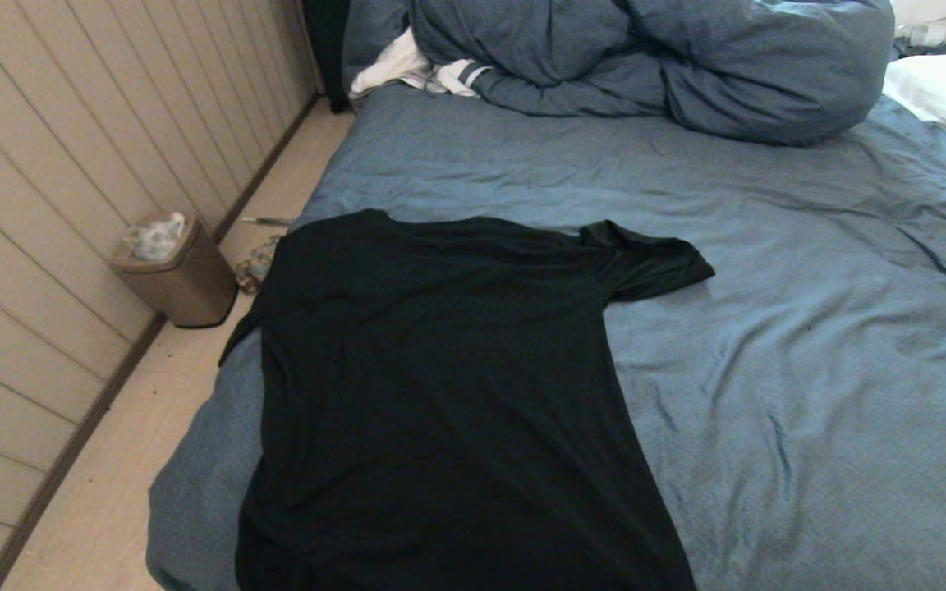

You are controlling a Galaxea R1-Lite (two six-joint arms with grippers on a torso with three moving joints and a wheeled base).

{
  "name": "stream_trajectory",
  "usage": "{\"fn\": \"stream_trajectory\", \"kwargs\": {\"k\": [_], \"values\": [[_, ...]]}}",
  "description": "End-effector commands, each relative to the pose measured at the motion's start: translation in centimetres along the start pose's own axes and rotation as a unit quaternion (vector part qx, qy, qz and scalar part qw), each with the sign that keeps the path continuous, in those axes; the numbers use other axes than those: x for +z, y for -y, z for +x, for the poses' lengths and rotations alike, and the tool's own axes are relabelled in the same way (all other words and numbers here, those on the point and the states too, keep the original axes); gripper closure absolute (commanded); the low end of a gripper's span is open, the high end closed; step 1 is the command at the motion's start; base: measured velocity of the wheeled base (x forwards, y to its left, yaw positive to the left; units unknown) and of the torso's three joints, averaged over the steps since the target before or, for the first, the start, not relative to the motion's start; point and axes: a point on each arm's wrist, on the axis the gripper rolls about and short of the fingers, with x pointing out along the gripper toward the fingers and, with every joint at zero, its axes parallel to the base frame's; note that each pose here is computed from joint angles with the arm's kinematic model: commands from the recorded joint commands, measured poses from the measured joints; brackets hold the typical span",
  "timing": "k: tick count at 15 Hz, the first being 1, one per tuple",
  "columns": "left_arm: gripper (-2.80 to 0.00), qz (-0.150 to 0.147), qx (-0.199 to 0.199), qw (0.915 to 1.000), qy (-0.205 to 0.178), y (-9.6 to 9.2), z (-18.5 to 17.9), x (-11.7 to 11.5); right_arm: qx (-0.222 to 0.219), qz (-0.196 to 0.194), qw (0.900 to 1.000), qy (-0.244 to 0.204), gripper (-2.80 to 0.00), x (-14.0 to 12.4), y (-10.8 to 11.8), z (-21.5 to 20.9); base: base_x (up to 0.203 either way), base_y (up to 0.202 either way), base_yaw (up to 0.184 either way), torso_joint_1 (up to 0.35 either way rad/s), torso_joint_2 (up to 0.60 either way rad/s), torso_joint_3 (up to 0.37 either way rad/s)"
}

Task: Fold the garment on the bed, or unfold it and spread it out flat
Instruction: Fold the black T-shirt

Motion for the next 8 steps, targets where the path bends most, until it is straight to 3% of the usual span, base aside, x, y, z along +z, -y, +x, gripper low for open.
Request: {"fn": "stream_trajectory", "kwargs": {"k": [1, 8], "values": [[-2.8, 0.0, 0.0, 0.9999, -0.017, 0.02, 0.18, -0.96, 0.001, 0.001, 1.0, -0.001, 0.0, 0.04, 0.0, 0.01, 0.0, 0.0, 0.0, 0.0, 0.0, 0.0], [-2.8, 0.001, 0.0, 0.9999, -0.017, 0.02, 0.18, -0.96, 0.0, 0.002, 1.0, -0.001, 0.0, 0.03, 0.01, 0.01, 0.0, 0.0, 0.0, 0.0, 0.0, 0.0]]}}
